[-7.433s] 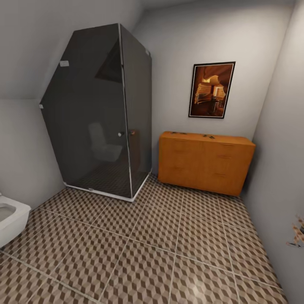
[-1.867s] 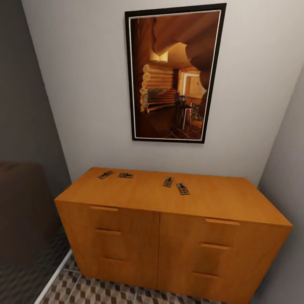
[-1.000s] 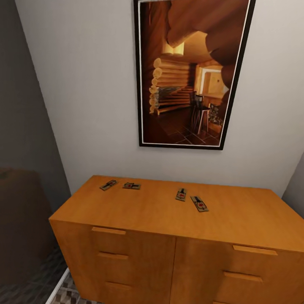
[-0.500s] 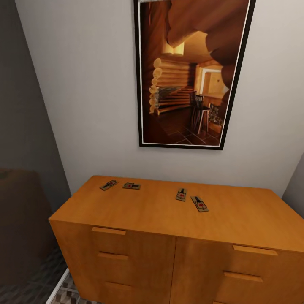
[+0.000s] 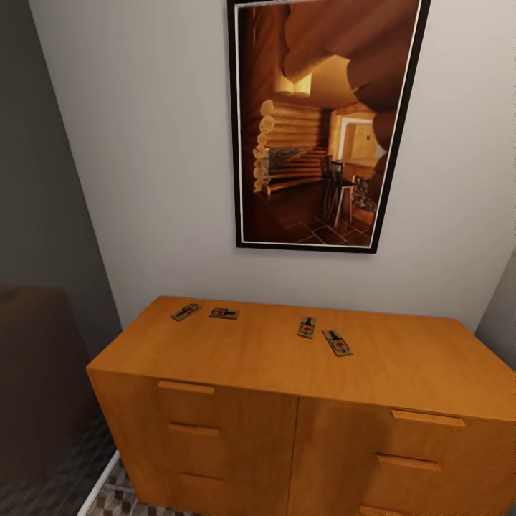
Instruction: Take the four mousetraps from the cabinet in the bathroom and place them on the bathroom floor. Make sure all four end up on the same floor surface, and ensure that at least two of them are either under or directly next to the same bathroom sink.
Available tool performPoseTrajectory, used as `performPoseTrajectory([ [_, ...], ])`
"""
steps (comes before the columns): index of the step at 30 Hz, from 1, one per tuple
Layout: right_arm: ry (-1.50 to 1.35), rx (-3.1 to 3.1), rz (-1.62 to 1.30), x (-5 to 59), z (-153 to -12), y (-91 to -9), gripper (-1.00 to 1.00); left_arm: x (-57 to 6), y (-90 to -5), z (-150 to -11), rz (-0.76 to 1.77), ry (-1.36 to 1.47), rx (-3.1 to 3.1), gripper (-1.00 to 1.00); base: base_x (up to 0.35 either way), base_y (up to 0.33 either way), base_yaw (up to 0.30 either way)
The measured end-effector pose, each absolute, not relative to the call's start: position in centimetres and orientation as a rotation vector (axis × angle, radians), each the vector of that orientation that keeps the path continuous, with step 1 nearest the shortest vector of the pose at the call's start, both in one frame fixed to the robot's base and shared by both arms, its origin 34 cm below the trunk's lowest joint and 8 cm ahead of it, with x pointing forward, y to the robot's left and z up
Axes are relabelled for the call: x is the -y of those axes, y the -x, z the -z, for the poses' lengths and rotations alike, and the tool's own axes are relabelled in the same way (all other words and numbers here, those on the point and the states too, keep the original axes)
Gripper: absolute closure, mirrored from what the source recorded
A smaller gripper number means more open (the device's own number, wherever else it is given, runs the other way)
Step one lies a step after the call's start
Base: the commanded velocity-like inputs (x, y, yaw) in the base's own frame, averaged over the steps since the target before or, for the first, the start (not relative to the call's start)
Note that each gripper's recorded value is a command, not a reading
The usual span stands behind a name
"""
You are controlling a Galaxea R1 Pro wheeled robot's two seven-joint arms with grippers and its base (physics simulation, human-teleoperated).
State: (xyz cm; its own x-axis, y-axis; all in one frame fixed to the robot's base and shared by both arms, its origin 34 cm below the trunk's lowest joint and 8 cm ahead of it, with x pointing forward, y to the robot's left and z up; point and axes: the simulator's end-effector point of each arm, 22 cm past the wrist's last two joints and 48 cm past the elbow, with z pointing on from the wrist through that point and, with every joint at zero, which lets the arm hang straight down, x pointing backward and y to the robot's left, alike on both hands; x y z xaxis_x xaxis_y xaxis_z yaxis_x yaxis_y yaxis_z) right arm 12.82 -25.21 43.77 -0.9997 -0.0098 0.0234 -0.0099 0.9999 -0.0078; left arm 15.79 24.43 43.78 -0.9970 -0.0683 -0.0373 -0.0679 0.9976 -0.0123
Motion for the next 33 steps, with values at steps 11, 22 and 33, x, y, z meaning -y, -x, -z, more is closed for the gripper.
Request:
performPoseTrajectory([
  [11,-0.015,3.118,-0.012,25.21,-43.78,-12.81,-1.00,-24.38,-15.84,-43.78,0.019,0.103,-3.100,-1.00,-0.013,0.000,0.000],
  [22,-0.014,3.118,-0.012,25.21,-43.78,-12.82,-1.00,-24.37,-15.85,-43.79,0.019,0.102,-3.100,-1.00,-0.025,0.000,-0.004],
  [33,-0.005,3.122,-0.013,25.22,-43.77,-12.96,-1.00,-24.37,-15.97,-43.79,0.019,0.101,-3.097,-1.00,-0.002,0.000,-0.124],
])
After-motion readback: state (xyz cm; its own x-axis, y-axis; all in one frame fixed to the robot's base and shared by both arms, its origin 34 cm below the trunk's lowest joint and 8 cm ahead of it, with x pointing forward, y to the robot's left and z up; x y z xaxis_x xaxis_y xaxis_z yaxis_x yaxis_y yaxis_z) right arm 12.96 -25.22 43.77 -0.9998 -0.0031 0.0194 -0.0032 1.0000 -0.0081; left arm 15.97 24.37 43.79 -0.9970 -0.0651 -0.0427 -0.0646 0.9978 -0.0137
